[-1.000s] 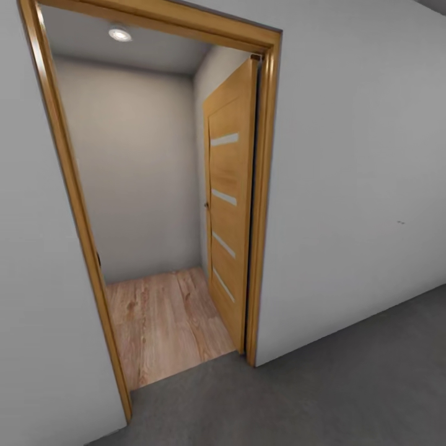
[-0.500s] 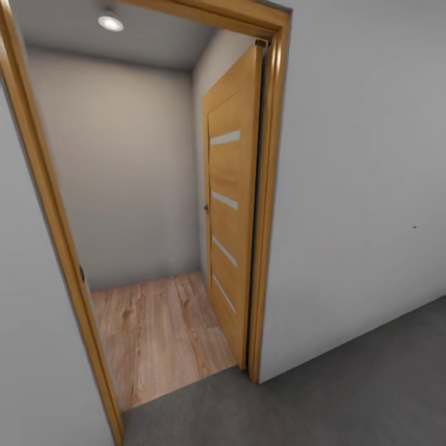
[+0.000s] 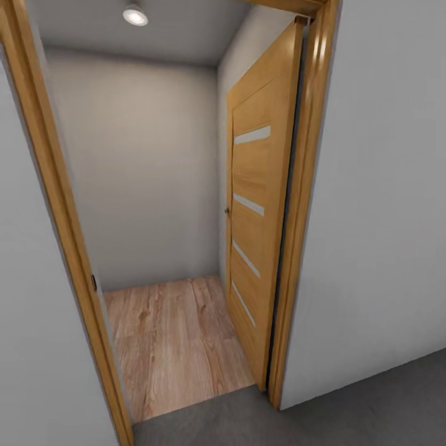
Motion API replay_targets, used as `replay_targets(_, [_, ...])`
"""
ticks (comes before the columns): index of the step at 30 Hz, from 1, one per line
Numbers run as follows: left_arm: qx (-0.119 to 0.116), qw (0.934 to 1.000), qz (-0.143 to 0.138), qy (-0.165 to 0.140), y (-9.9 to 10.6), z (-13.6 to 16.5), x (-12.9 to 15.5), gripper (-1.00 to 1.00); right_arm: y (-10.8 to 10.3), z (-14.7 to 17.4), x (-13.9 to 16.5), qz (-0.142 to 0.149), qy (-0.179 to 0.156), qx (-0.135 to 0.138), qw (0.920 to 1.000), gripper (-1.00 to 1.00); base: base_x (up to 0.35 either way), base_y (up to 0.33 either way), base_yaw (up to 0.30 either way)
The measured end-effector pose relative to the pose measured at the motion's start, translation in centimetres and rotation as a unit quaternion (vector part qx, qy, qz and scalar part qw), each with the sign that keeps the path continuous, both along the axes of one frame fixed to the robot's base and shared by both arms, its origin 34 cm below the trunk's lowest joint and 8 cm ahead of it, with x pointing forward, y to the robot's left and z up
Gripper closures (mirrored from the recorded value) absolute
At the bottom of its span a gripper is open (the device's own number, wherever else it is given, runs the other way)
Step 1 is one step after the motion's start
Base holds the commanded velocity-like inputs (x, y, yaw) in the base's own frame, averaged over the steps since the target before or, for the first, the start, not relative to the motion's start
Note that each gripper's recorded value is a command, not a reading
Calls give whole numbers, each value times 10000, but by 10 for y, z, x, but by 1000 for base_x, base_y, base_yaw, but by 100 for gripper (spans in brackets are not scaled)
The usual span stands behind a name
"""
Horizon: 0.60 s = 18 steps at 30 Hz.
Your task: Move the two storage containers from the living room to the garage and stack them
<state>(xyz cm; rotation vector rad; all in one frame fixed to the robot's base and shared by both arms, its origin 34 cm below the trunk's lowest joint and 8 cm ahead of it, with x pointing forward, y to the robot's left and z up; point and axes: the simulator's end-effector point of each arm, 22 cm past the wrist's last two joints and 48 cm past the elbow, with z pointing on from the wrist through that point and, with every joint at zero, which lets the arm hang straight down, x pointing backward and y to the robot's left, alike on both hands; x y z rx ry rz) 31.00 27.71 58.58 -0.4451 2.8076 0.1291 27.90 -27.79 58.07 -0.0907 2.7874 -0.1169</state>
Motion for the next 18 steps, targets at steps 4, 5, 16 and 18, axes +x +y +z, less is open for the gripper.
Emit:
replay_targets(4, [0, 10000, -1, 0, 0, 0, 0, -100, 0, 0, 0, -2, 0, 0, 10000, -100, 321, 0, 269])
replay_targets(5, [0, 10000, 0, 0, 0, 0, 0, -100, 0, 0, 0, -1, 0, 0, 10000, -100, 321, 0, 269])
replay_targets(16, [0, 10000, 0, -2, 0, 0, 0, -100, -2, 0, 0, 21, 6, -10, 10000, -100, 320, 0, 56])
replay_targets(18, [0, 10000, -1, -5, 0, 0, 0, -100, -2, 0, 0, 28, 11, -7, 10000, -100, 321, 0, 2])
